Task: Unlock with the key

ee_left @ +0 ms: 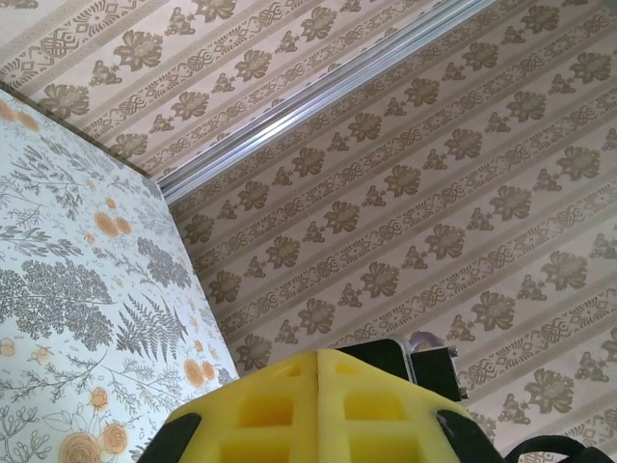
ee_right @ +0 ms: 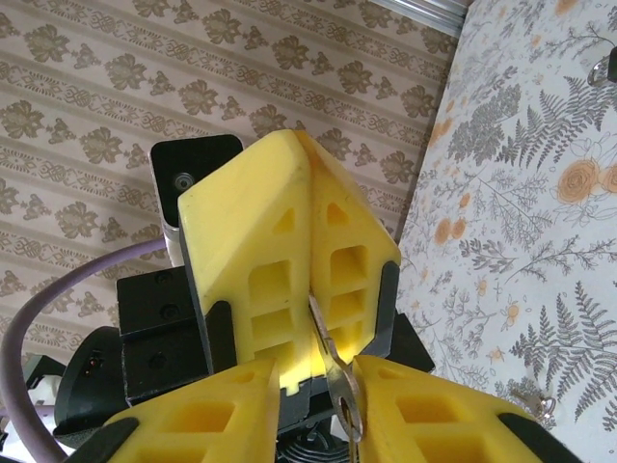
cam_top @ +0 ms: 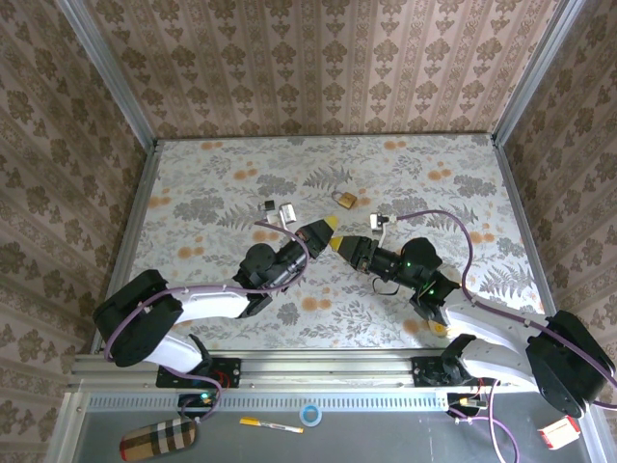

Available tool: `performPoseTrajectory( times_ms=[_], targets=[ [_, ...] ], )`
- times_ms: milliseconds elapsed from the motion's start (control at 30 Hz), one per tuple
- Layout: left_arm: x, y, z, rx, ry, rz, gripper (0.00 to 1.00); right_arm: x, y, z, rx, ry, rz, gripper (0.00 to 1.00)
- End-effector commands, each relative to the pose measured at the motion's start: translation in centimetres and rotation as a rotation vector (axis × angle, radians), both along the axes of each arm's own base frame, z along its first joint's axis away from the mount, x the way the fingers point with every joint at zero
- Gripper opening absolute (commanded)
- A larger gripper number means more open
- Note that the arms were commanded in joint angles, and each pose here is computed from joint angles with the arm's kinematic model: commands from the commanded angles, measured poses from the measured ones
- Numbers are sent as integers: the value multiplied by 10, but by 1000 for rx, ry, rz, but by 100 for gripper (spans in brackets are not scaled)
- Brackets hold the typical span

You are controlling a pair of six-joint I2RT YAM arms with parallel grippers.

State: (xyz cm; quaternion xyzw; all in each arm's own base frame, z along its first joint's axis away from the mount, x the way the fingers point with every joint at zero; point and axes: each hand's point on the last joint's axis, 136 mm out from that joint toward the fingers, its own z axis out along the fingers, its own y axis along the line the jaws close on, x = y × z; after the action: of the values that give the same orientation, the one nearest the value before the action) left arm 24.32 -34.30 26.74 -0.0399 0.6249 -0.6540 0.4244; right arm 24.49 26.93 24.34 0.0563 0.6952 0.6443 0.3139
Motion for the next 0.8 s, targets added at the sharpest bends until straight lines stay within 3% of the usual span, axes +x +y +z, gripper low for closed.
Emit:
performPoseTrajectory(
  times_ms=[0,300,533,633,667,767],
  targets=[
    [-2,5,11,-40,-20,13,0,-4,5,21,33,-52,31,25],
    [0,5,8,-34,-18,24,0,-6,4,21,31,-47,34,16],
    [-1,3,7,-27,-22,24,0,-7,4,26,27,-54,39,0],
    [-1,4,2,-18,-15,32,0,-8,4,29,10,-59,42,0],
    [0,5,0,-15,-7,36,5,-9,4,29,0,-63,42,0],
    [1,13,-9,-5,16,58,36,-11,1,28,-52,-67,38,0]
  ],
)
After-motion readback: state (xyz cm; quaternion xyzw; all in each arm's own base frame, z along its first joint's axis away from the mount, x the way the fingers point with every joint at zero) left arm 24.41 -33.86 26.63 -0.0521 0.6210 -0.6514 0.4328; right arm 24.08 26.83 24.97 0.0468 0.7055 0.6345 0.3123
